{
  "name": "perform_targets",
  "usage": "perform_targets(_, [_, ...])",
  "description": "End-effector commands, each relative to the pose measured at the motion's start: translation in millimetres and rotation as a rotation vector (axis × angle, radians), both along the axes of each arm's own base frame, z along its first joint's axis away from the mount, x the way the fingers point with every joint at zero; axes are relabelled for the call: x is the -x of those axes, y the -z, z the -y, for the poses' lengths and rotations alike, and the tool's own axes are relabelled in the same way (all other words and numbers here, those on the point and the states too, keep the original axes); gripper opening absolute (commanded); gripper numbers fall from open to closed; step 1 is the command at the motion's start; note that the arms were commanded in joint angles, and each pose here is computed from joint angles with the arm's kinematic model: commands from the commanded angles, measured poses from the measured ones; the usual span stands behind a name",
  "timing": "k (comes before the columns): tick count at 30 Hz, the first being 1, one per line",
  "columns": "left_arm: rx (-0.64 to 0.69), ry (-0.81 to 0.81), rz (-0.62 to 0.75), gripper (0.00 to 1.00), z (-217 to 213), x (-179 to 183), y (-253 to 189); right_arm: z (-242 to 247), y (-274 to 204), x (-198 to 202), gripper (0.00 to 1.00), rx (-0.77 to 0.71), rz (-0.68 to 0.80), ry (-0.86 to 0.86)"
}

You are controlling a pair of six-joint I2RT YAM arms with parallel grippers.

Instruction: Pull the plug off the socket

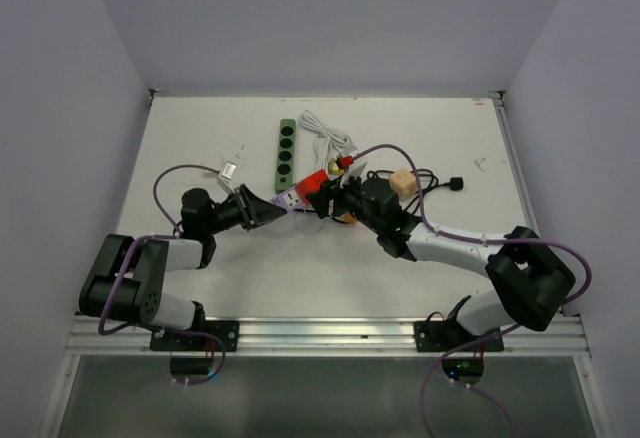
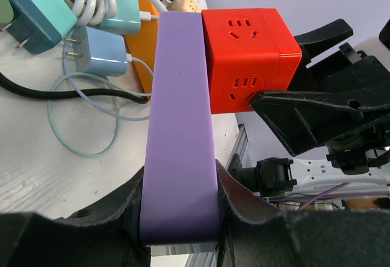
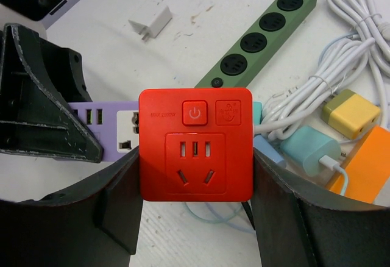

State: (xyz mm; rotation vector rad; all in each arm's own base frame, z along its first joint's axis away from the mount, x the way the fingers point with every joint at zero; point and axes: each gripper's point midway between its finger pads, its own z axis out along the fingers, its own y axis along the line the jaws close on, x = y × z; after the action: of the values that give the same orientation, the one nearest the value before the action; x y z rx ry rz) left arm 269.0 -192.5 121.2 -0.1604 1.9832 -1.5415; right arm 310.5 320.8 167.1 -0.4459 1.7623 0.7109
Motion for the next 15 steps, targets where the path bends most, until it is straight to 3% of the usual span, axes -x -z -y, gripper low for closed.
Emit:
perform_targets(1, [-0.019,-0.124,0.128,0.0,-22,-35,-28,10,-7,-10,0.0,-0.031,0.0,0.063])
perform_targets(3, [-0.128,-0.15,0.204,0.0,-26,-44,-26,8,-8,-13,0.0,-0.026,-0.026,0.071])
perform_targets(4, [-0.186,-0.164,0.146,0.0,-30,-44,-11,6,-10,-13,0.0,-0.029,-0.036,0.072])
perform_targets(7, [-0.331,-0.214,0.17,0.0,-35,-51,-5,-2,-12,-11,0.0,0.006,-0.043,0.053])
perform_targets(15, [-0.415,-0.19,0.124,0.0,-28,-56,17,-29,-12,3,0.0,0.123,-0.012,0.051])
